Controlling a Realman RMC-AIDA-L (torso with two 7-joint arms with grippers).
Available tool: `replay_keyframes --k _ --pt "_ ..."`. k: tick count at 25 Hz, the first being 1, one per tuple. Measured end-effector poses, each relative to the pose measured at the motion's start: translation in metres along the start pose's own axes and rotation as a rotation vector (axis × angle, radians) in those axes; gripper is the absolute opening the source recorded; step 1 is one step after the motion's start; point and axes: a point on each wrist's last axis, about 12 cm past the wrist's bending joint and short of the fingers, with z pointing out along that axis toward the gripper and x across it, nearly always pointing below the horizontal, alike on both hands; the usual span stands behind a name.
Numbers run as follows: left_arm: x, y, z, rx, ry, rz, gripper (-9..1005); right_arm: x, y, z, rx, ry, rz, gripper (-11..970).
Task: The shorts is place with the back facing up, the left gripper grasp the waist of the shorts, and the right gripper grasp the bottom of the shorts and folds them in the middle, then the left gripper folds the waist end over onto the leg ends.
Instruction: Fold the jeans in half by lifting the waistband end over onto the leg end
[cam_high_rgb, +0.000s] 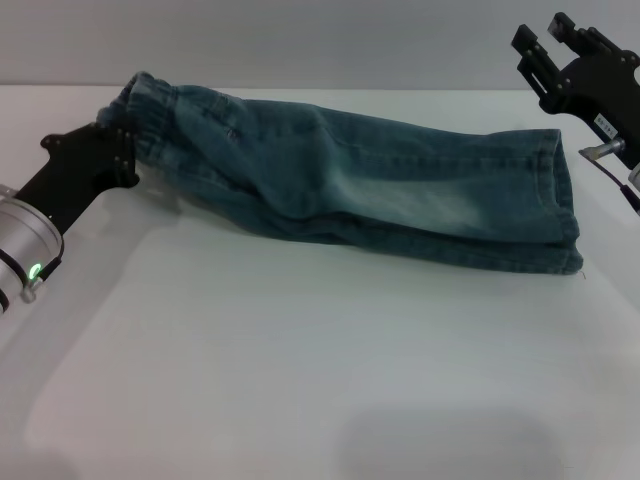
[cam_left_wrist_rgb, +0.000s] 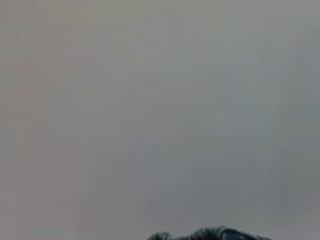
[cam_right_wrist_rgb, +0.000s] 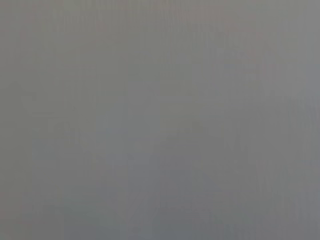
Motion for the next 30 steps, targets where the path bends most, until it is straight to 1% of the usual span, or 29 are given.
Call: replay_keyframes --k 1,3,7,8,9,12,13,14,18,21,22,26,27,28,30 --pt "0.000 0.000 0.000 0.000 0.000 0.000 24 0.000 0.000 0.001 0.000 0.004 0.000 467" --pt "-0.008 -0.004 0.002 0.043 -0.050 0.002 24 0.002 0.000 0.002 0.004 0.020 -0.001 467" --pt "-0.010 -0.005 0.003 0.054 -0.060 0.004 24 0.010 0.000 0.008 0.033 0.094 0.005 467" --pt "-0.013 -0.008 0.005 0.072 -0.077 0.006 24 0.012 0.000 0.012 0.040 0.117 0.009 467" --pt "-0.021 -0.011 0.009 0.114 -0.117 -0.004 24 0.014 0.001 0.015 0.044 0.138 0.011 467" --pt "-0.023 -0.011 0.010 0.126 -0.127 -0.011 24 0.018 0.005 0.024 0.039 0.189 0.005 467" --pt "-0.032 -0.012 0.013 0.175 -0.154 -0.035 24 0.018 0.007 0.026 0.031 0.200 0.000 467" --pt "-0.036 -0.013 0.014 0.195 -0.164 -0.047 24 0.018 0.008 0.028 0.022 0.207 -0.006 467" --pt "-0.048 -0.018 0.019 0.272 -0.199 -0.061 25 0.019 0.015 0.037 -0.015 0.234 -0.022 467" --pt "-0.052 -0.019 0.021 0.288 -0.208 -0.062 25 0.021 0.024 0.043 -0.053 0.254 -0.022 468" --pt "-0.058 -0.020 0.025 0.311 -0.224 -0.065 25 0.022 0.027 0.044 -0.067 0.261 -0.024 468" --pt "-0.062 -0.020 0.026 0.319 -0.230 -0.065 25 0.027 0.038 0.046 -0.115 0.297 -0.028 468" --pt "-0.065 -0.019 0.027 0.327 -0.236 -0.063 25 0.029 0.041 0.046 -0.126 0.307 -0.027 468" --pt "-0.073 -0.019 0.030 0.349 -0.244 -0.057 25 0.032 0.047 0.046 -0.147 0.323 -0.024 468" --pt "-0.076 -0.019 0.031 0.359 -0.248 -0.053 25 0.033 0.050 0.046 -0.157 0.327 -0.020 468"
